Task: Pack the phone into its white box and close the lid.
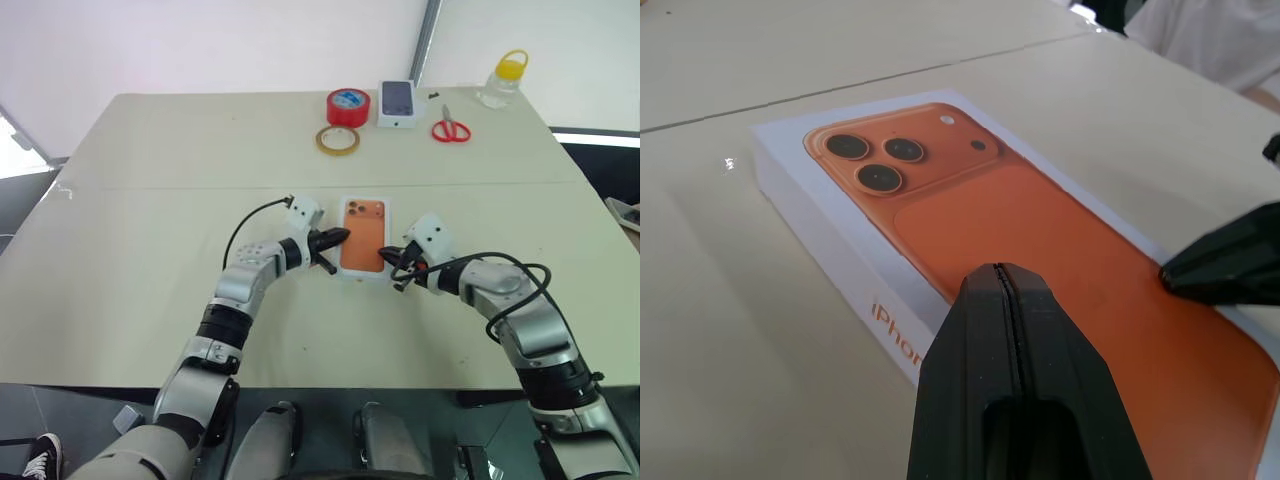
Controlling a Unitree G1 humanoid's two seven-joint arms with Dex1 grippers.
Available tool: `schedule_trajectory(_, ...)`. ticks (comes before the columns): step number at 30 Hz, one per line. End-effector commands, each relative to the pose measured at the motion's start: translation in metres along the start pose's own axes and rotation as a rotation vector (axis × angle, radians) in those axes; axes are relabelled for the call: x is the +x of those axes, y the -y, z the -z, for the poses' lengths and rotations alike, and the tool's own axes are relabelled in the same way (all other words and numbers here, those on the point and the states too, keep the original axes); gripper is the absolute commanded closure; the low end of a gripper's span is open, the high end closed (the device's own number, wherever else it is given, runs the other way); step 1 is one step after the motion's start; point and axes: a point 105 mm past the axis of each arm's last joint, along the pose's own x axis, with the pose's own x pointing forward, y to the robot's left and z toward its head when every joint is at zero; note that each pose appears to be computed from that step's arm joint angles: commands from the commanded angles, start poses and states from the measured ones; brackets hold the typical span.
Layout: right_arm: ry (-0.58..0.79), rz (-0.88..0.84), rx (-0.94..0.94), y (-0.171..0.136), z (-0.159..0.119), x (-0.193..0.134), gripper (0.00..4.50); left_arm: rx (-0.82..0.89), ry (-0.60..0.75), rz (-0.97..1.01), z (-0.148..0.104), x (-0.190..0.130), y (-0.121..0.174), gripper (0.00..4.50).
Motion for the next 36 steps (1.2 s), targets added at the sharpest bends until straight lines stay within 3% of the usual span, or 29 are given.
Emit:
schedule_trajectory(1, 0.018, 0.032, -0.005, 0.006, -0.005, 0.002, 4.45, -0.011, -0.02, -0.028, 0.007, -0.003, -0.005, 4.5)
schedule_trajectory(10, 0.182, 0.201, 0.065, 0.05, -0.049, 0.015, 4.45, -0.047, 0.184, -0.11, -0.058, 0.022, -0.018, 4.5)
schedule_trajectory(14, 0.126, 0.258, 0.024, 0.064, -0.041, 0.033, 4.45, -0.011, 0.135, -0.152, -0.052, 0.034, -0.025, 4.5)
schedule_trajectory(20, -0.002, 0.146, 0.014, 0.042, -0.006, 0.055, 4.45, 0.012, -0.023, -0.148, -0.008, 0.039, -0.025, 4.5)
schedule_trajectory(26, 0.079, 0.12, 0.132, 0.039, -0.016, 0.048, 4.45, -0.008, 0.005, -0.121, -0.008, 0.032, -0.026, 4.5)
schedule_trajectory(28, 0.15, 0.109, 0.228, 0.043, -0.026, 0.039, 4.5, 0.011, 0.045, -0.1, -0.017, 0.027, -0.027, 3.98)
schedule_trajectory(29, 0.186, 0.106, 0.263, 0.046, -0.032, 0.033, 3.96, 0.015, 0.066, -0.106, -0.022, 0.023, -0.03, 3.68)
schedule_trajectory(31, 0.221, 0.123, 0.212, 0.051, -0.04, 0.021, 3.18, 0.055, 0.11, -0.115, -0.036, 0.009, -0.037, 2.74)
schedule_trajectory(35, 0.224, 0.074, 0.169, 0.041, -0.039, 0.0, 1.2, 0.12, 0.12, -0.136, -0.051, -0.029, -0.051, 0.7)
schedule_trajectory(36, 0.209, 0.064, 0.156, 0.038, -0.035, -0.006, 0.7, 0.143, 0.091, -0.145, -0.047, -0.041, -0.054, 0.64)
